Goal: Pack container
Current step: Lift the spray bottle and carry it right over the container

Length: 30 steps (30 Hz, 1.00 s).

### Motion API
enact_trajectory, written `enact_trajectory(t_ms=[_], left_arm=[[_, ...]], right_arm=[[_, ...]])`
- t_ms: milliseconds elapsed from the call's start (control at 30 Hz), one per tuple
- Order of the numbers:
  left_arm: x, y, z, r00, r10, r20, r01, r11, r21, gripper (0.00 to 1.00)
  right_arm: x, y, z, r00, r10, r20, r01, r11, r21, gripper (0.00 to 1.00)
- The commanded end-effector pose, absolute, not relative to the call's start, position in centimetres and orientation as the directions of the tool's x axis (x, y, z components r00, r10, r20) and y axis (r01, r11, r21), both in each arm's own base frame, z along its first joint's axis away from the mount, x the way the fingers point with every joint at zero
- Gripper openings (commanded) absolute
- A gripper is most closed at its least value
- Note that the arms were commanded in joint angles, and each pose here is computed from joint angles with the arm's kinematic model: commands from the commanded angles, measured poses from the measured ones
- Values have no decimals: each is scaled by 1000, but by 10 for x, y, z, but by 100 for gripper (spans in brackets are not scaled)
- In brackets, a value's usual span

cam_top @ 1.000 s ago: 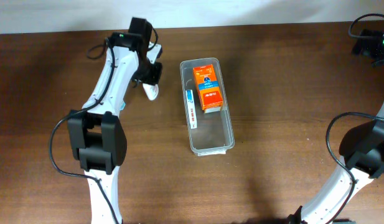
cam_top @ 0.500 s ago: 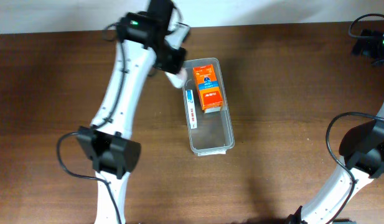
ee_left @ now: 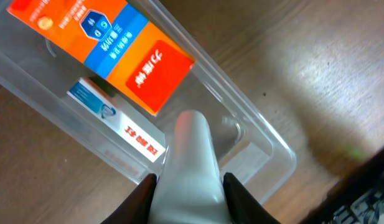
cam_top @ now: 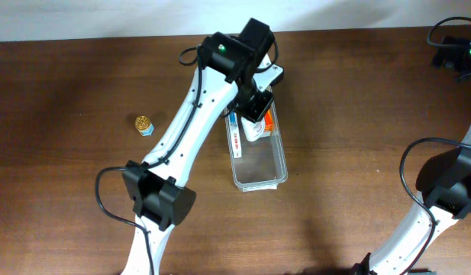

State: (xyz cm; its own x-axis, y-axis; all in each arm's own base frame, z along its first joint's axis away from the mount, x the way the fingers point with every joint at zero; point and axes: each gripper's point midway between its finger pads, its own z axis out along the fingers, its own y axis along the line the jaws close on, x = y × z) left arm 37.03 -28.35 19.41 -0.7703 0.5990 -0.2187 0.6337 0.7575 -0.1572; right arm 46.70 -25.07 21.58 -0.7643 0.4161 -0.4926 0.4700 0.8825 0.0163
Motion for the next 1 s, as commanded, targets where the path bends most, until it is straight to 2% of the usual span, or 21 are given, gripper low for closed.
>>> enact_trajectory(t_ms=[0, 133, 300, 667, 967], left_arm=[[367, -280, 188, -757, 624, -192, 649, 752, -115, 23], [363, -281, 174, -715, 679, -165, 697, 709, -105, 24], [362, -278, 149, -719, 685, -120, 695, 711, -105, 24], [381, -291, 128, -711, 679, -184, 700, 708, -94, 24], [379, -294, 110, -712, 686, -148, 701, 705, -104, 24]], right_arm=[[470, -253, 219, -756, 417, -505, 475, 880, 15, 98], [470, -253, 219, -756, 417, -505, 475, 880, 15, 98], [470, -253, 219, -756, 417, -505, 475, 880, 15, 98], [470, -253, 219, -756, 417, -505, 475, 880, 15, 98], [470, -253, 219, -755, 417, -505, 476, 880, 15, 98]])
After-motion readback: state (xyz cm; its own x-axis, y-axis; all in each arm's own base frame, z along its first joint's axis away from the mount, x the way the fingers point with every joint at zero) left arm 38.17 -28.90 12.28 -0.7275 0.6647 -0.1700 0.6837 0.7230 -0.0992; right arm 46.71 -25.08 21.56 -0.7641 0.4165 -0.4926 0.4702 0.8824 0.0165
